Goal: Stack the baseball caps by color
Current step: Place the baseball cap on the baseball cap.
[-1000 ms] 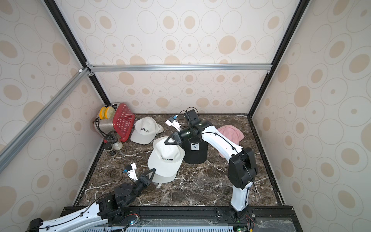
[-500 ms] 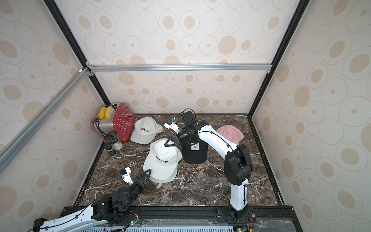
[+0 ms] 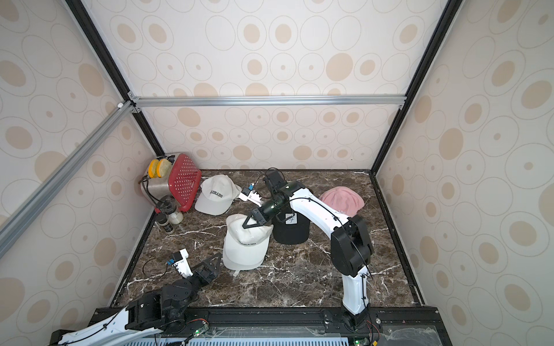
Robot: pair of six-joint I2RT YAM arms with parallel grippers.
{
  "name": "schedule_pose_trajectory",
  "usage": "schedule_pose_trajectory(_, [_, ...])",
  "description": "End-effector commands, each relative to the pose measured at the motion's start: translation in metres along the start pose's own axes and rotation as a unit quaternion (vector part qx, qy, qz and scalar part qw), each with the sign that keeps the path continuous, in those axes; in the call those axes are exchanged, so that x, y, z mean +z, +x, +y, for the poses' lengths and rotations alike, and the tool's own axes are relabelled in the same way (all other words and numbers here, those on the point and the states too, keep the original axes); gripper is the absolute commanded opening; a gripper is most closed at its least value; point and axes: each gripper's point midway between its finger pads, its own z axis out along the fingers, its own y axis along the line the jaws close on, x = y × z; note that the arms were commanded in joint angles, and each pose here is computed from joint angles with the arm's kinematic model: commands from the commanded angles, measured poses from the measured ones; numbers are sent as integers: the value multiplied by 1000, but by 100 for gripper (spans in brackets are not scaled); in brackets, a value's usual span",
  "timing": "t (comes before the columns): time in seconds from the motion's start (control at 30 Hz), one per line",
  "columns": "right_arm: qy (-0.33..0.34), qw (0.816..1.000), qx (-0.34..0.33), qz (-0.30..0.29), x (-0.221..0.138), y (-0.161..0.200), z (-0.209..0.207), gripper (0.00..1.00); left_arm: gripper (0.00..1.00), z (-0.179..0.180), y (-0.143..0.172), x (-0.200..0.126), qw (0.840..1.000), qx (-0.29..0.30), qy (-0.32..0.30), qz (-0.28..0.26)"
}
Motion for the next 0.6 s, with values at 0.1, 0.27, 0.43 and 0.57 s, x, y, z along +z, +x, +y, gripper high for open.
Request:
schedule_pose_trajectory(0.1, [-27, 999, -19, -1, 2, -1, 30, 4, 99, 0, -13, -11, 993, 113, -11, 2])
schedule_pose_trajectory(0.27, [-19, 1000, -19, 10, 8, 10, 28, 4, 99, 0, -22, -14, 990, 141, -27, -5])
schedule_pose_trajectory(0.43, [33, 999, -4, 33, 15, 14, -5, 5, 99, -14, -20, -8, 982, 187, -28, 10])
schedule_pose_trajectory(0.57, [54, 998, 2, 42, 22, 13, -24, 4, 99, -38, -20, -4, 975, 223, -4, 16])
